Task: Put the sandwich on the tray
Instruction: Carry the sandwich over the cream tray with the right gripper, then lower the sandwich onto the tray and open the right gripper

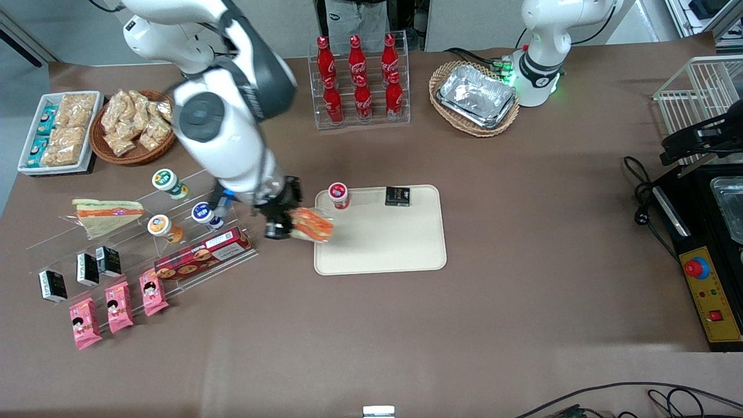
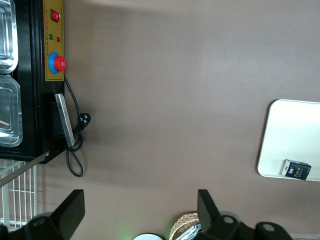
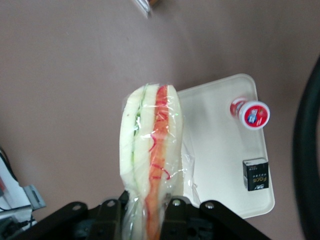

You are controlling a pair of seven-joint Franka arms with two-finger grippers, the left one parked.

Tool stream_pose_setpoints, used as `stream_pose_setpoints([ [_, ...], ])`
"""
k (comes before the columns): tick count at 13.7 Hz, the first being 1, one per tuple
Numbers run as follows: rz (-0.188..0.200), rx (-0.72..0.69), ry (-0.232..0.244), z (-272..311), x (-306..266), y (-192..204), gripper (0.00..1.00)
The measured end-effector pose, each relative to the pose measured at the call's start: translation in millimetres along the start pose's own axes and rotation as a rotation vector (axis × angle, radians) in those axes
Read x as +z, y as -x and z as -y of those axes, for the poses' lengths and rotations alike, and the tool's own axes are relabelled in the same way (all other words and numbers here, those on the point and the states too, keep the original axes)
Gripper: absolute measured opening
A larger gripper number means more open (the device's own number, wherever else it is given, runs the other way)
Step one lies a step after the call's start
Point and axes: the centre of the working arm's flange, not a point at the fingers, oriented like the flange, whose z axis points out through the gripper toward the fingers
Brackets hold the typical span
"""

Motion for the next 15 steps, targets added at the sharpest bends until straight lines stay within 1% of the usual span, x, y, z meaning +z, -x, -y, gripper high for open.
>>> stream_pose_setpoints([
  [3, -0.001, 0.000, -0.028, -22.0, 50.3, 37.6, 0.19],
  [7, 0.006, 0.004, -0.073, -46.1, 118.5, 71.4, 0.19],
  [12, -0.005, -0.037, -0.109, -75.1, 201.8, 92.4, 0.19],
  [15, -0.005, -0.060, -0.109, -88.8, 230.8, 97.9, 0.19],
])
